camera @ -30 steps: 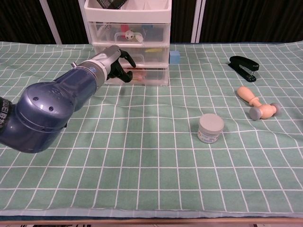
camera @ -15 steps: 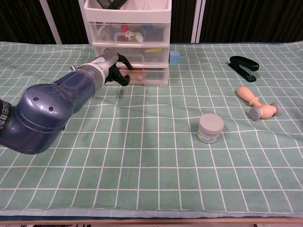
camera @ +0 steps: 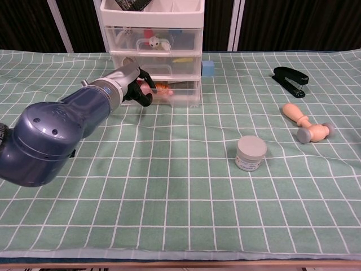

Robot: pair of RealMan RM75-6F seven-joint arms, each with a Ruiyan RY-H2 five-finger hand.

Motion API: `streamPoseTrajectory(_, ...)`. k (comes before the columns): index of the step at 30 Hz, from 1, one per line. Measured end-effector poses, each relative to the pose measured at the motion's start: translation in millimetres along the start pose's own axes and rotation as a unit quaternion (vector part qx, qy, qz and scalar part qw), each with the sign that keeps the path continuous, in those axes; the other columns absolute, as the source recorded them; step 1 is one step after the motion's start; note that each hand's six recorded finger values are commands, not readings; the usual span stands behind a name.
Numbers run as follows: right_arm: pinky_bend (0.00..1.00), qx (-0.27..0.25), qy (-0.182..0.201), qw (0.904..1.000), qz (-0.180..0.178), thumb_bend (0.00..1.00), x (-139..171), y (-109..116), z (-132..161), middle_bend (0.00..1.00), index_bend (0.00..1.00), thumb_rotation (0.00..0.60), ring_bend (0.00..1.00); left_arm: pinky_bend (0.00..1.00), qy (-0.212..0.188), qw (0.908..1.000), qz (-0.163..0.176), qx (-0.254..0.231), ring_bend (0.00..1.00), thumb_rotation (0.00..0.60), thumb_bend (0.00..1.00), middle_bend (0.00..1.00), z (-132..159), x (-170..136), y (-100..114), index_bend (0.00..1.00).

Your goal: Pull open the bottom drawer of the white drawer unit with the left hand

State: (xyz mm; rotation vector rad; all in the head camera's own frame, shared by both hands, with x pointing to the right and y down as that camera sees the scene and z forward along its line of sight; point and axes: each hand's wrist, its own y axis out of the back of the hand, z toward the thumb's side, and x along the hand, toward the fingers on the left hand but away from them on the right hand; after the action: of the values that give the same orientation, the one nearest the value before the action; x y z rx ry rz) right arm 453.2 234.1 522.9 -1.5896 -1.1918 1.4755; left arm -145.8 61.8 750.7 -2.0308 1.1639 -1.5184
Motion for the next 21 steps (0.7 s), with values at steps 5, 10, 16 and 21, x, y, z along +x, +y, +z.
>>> streamPoseTrajectory(5, 0.21, 0.000, 0.000, 1.0000, 0.000, 0.02, 0.1, 0.1, 0.0, 0.00, 0.00, 0.600, 0.00, 1.00, -0.001, 1.0000, -0.004, -0.001, 1.00, 0.600, 0.54, 1.00, 0.3, -3.1, 0.5, 0.46)
streamPoseTrajectory(10, 0.21, -0.001, -0.001, 1.0000, -0.001, 0.03, 0.0, 0.2, -0.1, 0.00, 0.00, 0.600, 0.00, 1.00, -0.004, 0.9999, -0.014, -0.005, 1.00, 0.600, 0.54, 1.00, 0.6, -9.8, 0.4, 0.47)
streamPoseTrajectory(16, 0.21, -0.001, -0.001, 1.0000, -0.001, 0.02, 0.1, 0.0, 0.2, 0.00, 0.00, 0.600, 0.00, 1.00, -0.008, 0.9993, -0.036, -0.007, 1.00, 0.600, 0.54, 1.00, 0.1, -24.7, -0.5, 0.49)
streamPoseTrajectory(21, 0.21, -0.002, -0.001, 1.0000, -0.001, 0.03, -0.1, 0.4, 0.0, 0.00, 0.00, 0.600, 0.00, 1.00, -0.010, 0.9986, -0.052, -0.005, 1.00, 0.600, 0.54, 1.00, -3.6, -38.9, -0.5, 0.49)
